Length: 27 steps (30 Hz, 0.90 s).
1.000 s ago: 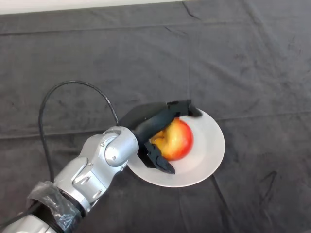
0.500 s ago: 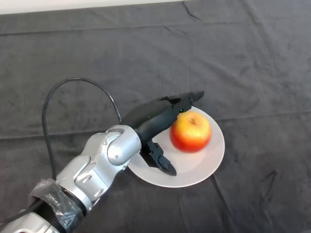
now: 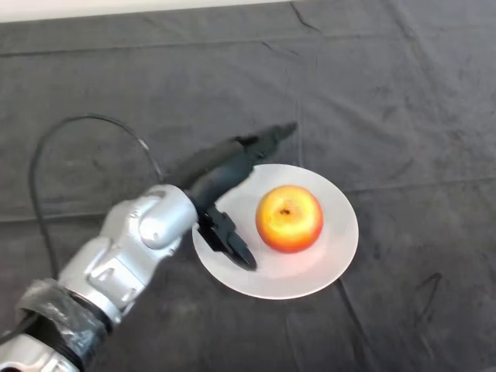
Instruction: Move the apple to the plate
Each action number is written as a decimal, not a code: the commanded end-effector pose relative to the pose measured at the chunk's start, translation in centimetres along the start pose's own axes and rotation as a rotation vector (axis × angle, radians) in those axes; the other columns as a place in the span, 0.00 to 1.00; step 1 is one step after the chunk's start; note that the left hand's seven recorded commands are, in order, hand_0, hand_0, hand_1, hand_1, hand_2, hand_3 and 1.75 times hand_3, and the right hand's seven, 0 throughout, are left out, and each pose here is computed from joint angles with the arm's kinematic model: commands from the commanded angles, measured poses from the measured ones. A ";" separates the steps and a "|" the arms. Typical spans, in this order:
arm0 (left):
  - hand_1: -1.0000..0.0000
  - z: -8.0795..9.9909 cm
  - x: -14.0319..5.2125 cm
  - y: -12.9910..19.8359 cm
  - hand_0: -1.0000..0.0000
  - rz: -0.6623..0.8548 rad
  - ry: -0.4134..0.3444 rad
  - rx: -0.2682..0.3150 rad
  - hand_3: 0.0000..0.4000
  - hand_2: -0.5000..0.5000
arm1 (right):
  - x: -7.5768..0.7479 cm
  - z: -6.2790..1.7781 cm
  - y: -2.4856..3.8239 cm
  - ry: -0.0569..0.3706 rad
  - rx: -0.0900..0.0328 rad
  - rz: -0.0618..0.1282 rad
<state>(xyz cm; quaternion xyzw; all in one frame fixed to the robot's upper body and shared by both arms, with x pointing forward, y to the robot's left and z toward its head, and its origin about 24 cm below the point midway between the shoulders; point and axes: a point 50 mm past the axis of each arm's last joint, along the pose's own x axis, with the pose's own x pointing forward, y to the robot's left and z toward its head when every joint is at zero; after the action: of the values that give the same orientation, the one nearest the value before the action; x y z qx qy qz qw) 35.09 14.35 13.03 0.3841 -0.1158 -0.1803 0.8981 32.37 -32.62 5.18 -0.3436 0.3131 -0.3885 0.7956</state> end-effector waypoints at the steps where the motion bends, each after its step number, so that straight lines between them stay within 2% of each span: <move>1: 1.00 -0.4 -1.4 2.4 1.00 0.080 -0.017 0.018 0.00 0.50 | 0.24 -1.75 0.16 0.045 -0.045 -0.004; 14: 1.00 -3.3 -5.8 8.0 1.00 0.364 0.042 -0.043 0.00 0.50 | 0.24 -1.76 0.16 0.043 -0.045 -0.003; 27: 1.00 -5.5 -11.0 12.8 1.00 0.643 0.106 -0.069 0.00 0.50 | 0.24 -1.76 0.16 0.043 -0.044 -0.003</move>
<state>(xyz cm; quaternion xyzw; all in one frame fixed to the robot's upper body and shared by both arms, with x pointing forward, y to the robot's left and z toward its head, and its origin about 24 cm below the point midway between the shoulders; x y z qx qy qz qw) 31.13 29.60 16.24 0.2758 -0.1517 0.1191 0.9417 32.35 -32.62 5.16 -0.3443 0.3137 -0.3883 0.7952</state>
